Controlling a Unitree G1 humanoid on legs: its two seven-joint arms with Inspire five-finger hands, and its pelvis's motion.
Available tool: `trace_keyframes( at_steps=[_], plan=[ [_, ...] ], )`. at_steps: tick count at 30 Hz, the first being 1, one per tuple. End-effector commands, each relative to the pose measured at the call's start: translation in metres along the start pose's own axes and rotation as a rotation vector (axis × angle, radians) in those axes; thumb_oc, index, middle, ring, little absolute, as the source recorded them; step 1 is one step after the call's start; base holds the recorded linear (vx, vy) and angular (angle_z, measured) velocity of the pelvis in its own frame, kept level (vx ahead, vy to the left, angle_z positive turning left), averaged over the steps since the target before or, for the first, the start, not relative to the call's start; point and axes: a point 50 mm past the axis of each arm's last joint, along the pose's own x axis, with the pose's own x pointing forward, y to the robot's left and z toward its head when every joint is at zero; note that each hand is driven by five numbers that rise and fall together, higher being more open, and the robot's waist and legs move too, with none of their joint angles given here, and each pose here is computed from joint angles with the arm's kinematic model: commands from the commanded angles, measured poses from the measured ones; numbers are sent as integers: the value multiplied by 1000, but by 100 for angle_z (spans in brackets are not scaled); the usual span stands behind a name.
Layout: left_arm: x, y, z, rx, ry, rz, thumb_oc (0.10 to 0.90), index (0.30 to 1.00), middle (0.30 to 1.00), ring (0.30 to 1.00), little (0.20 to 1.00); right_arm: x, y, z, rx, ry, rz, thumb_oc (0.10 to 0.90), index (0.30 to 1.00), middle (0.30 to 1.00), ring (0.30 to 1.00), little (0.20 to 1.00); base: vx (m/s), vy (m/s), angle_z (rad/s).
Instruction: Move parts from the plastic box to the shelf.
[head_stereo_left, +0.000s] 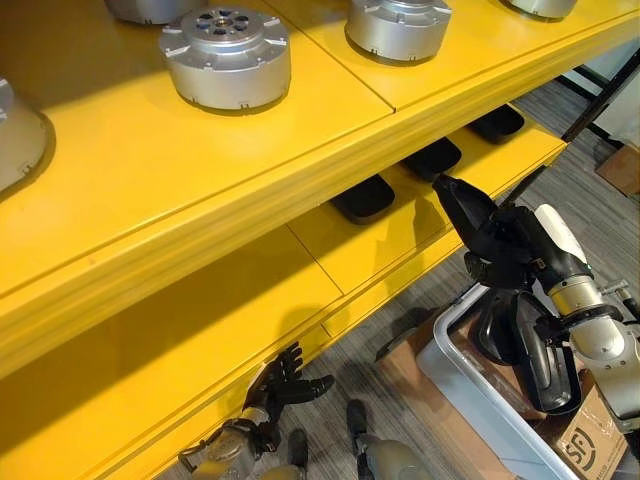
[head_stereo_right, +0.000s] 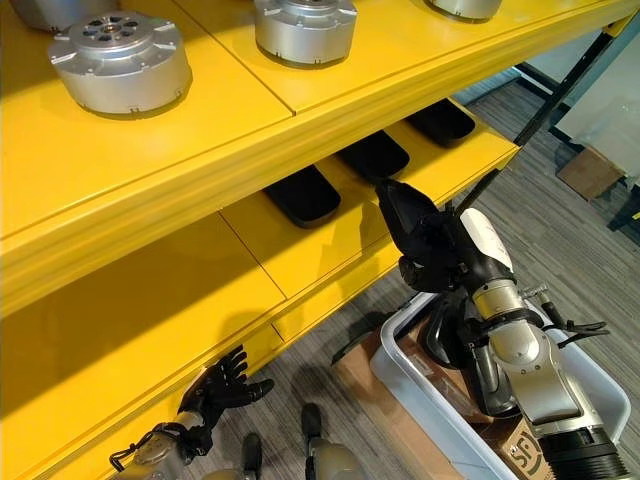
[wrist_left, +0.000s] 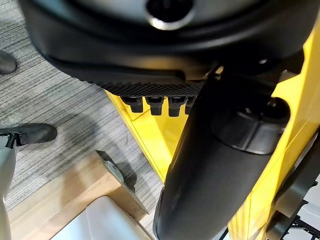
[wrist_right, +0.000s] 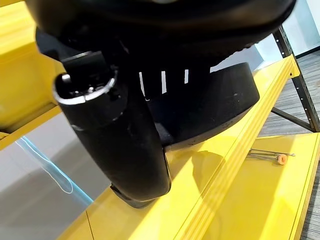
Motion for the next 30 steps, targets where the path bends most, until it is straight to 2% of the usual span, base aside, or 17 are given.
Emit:
trace_keyframes(
  at_steps=[1, 9, 17, 23, 30],
  plan=[
    [8, 11, 80, 51, -345, 14, 900, 1000, 1000, 1000, 1000, 15, -52, 42, -31, -230, -207, 400, 300, 300, 300, 300, -2, -70, 3],
    [8, 10, 77, 35, -338, 14, 900, 1000, 1000, 1000, 1000, 22, -50, 50, -24, -268, -185, 400, 300, 300, 300, 300, -17, -93, 2],
    [7, 10, 77, 0, -349, 30, 900, 1000, 1000, 1000, 1000, 39, -46, 78, -9, -380, -159, 400, 300, 300, 300, 300, -29, -149, 13],
    [9, 6, 83, -10, -373, 26, 900, 1000, 1000, 1000, 1000, 50, -55, 94, -19, -438, -196, 400, 300, 300, 300, 300, -122, -119, 72],
    [10, -1, 81, -25, -372, 10, 900, 1000, 1000, 1000, 1000, 52, -53, 99, -91, -446, -231, 400, 300, 300, 300, 300, 9, 94, 66]
  ],
)
